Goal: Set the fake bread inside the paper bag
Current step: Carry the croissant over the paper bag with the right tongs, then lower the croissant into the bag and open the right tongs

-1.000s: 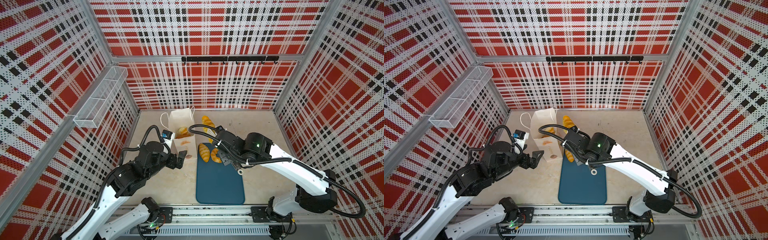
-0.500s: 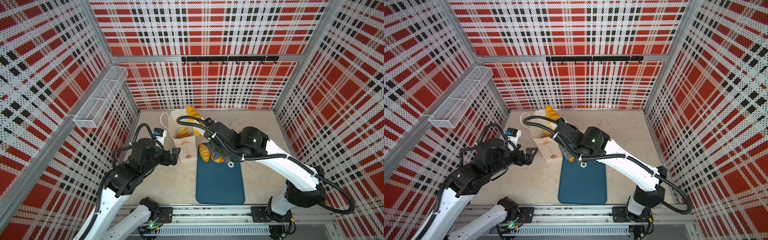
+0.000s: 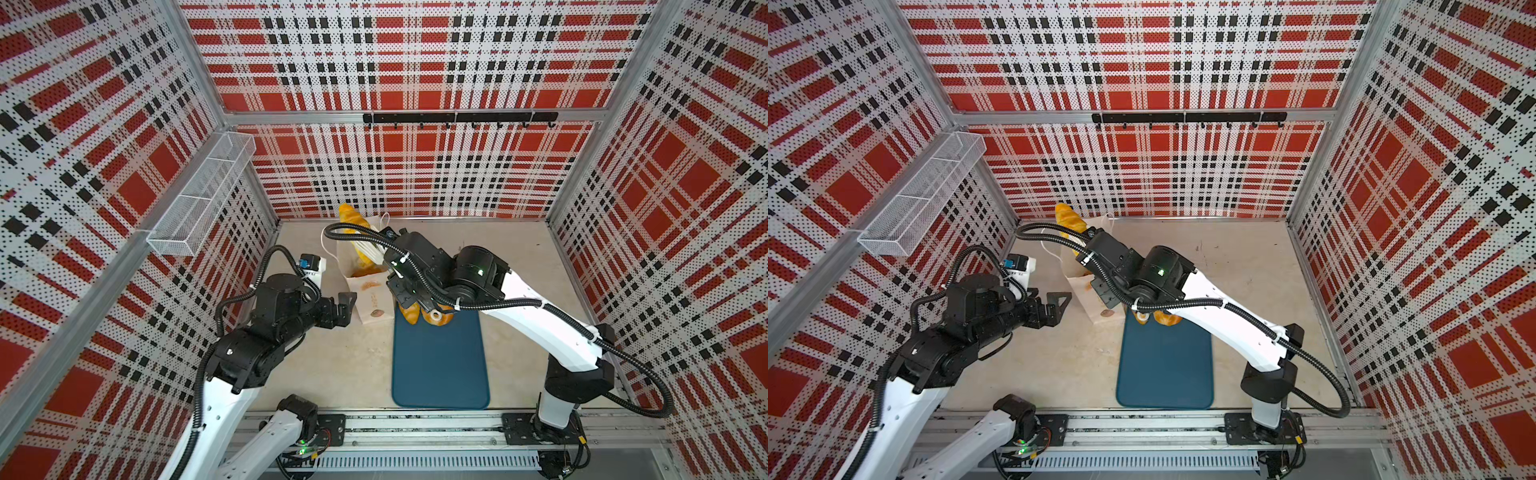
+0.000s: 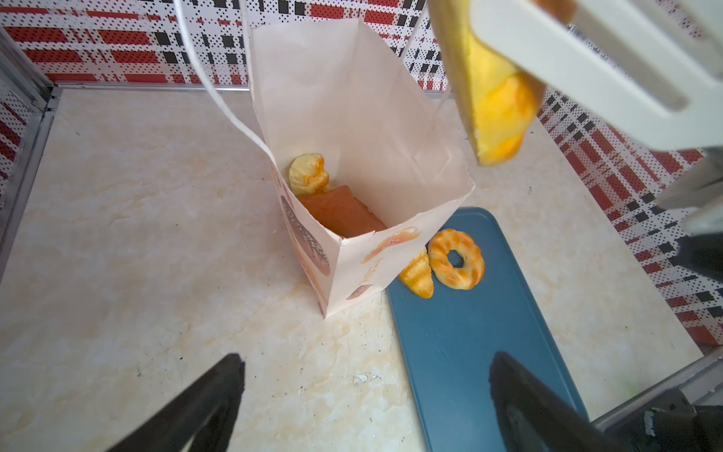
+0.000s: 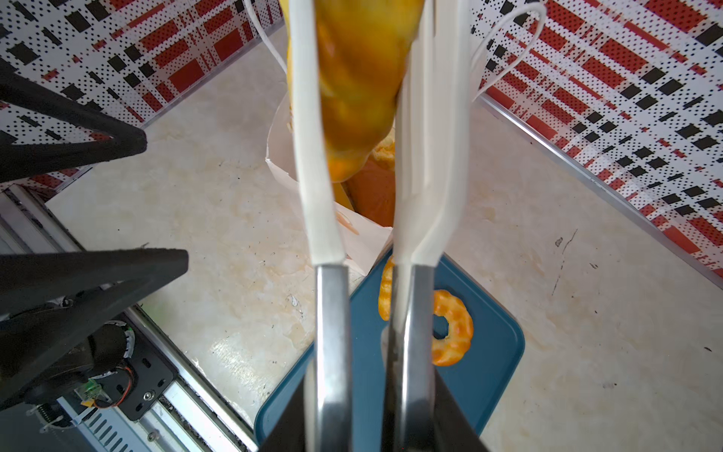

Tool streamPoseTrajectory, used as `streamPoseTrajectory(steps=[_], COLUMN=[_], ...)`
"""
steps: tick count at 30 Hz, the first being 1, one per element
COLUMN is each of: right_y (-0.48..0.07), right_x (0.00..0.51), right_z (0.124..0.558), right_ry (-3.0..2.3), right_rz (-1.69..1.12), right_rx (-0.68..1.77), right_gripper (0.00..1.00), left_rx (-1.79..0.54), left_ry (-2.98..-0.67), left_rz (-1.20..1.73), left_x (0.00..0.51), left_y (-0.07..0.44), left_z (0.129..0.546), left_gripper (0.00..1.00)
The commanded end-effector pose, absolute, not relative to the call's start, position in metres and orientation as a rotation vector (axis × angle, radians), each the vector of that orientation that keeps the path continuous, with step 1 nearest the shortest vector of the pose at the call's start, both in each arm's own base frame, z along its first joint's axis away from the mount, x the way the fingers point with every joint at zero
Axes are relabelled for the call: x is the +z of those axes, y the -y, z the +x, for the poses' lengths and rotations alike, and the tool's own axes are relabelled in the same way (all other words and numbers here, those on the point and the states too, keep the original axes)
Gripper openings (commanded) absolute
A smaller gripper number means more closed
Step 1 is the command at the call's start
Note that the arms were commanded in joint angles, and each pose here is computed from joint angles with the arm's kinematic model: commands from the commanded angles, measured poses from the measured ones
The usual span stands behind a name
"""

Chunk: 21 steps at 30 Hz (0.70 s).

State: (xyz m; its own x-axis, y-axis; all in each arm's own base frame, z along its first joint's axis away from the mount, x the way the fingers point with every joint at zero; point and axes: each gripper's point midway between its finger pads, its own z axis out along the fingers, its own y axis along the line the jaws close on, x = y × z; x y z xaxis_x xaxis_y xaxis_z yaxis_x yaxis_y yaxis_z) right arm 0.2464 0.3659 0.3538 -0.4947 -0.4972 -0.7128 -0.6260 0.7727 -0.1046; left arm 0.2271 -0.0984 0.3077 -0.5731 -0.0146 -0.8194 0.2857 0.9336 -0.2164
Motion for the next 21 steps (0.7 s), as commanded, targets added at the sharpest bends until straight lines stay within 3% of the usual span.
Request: streamPoseTrajectory(steps=[1, 11, 21], right_y=[-0.376, -0.378, -0.371], right_x=[0.373, 0.343, 0.335], right_z=[0.263, 0.288, 0.293], right_ry=[-2.126, -2.194, -2.214], right_rz=[-0.789, -0.804, -0.794], right_rx=[0.287, 0.250, 0.199], right_gripper=[0.35, 0.36, 0.54], left_rx=[-0.413, -0.422, -0.435], left_ry=[-2.155, -2.178, -2.199], left_rz=[0.201, 0.193, 0.198], left_x=[0.306, 0.295, 0.286], left_y=[0.098, 0.097, 0.099], left_z=[0.227, 0.229, 0.228], left_gripper=[0.99, 0.99, 0.99])
